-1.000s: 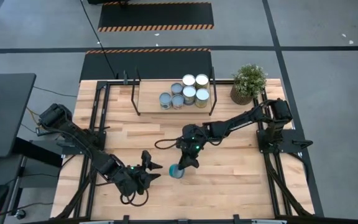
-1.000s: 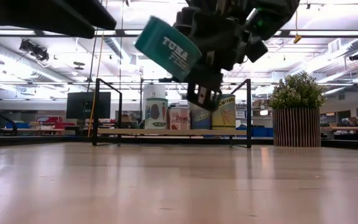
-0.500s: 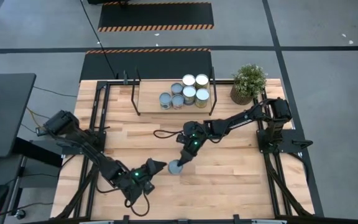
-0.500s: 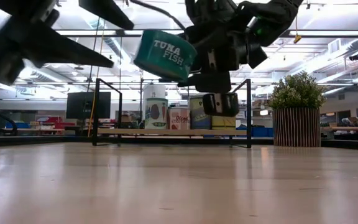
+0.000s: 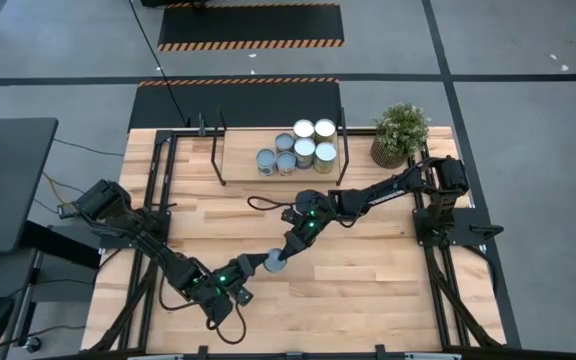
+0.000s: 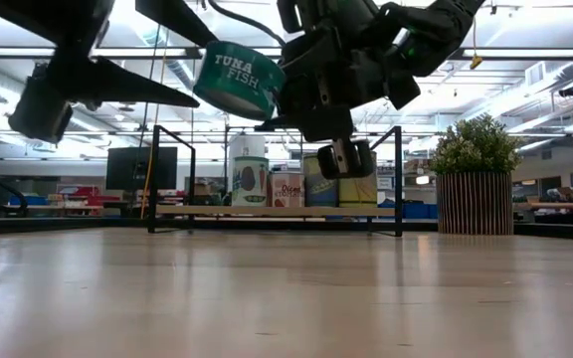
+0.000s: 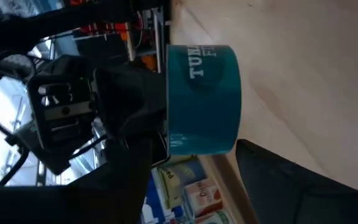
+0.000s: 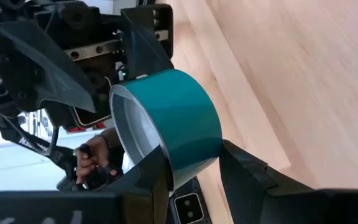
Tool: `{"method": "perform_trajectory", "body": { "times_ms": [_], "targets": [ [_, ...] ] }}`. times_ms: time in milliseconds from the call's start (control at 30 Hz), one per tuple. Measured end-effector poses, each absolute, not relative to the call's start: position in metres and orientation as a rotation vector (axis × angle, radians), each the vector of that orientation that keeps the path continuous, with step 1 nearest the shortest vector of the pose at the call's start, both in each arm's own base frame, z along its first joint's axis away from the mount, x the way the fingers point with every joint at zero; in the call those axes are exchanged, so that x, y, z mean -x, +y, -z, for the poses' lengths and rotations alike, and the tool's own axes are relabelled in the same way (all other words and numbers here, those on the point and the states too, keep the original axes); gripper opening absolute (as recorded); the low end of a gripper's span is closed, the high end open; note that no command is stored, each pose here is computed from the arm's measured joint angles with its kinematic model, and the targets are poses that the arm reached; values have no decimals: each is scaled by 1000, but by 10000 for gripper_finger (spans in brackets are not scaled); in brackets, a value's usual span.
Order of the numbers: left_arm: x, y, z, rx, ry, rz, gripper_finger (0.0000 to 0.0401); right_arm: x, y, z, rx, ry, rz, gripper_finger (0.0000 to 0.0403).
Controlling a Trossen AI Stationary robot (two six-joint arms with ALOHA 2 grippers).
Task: Pick and place cans onto a shelf
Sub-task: Put the green tuna can on the shelf
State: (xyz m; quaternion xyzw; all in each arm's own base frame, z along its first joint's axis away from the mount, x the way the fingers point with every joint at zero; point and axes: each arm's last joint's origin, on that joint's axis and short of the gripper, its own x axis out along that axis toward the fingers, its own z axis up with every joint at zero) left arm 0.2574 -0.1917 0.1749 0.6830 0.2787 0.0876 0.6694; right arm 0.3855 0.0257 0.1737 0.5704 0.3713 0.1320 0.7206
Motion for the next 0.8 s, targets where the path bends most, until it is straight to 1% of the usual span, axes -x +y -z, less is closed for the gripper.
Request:
{"method": "perform_trajectory", "body": {
  "times_ms": [200, 333, 467, 700, 733, 800],
  "targets": [
    [-263, -189, -176, -1531, 617, -168, 261, -386, 25, -174, -1261, 805, -273, 130],
    [-265, -190, -179, -1578, 604, -140, 261, -387, 24, -175, -1260, 792, -275, 130],
    [-266, -190, -179, -1618, 593, -96, 234, -388, 23, -177, -1257, 764, -281, 130],
    [-267, -189, -179, -1616, 591, -83, 155, -388, 23, -178, -1252, 758, -290, 130],
    [-267, -189, -179, -1614, 592, -84, 148, -388, 23, -178, -1247, 757, -291, 130],
    [-268, -188, -179, -1606, 591, -80, 146, -388, 23, -177, -1232, 751, -289, 133]
  ]
}}
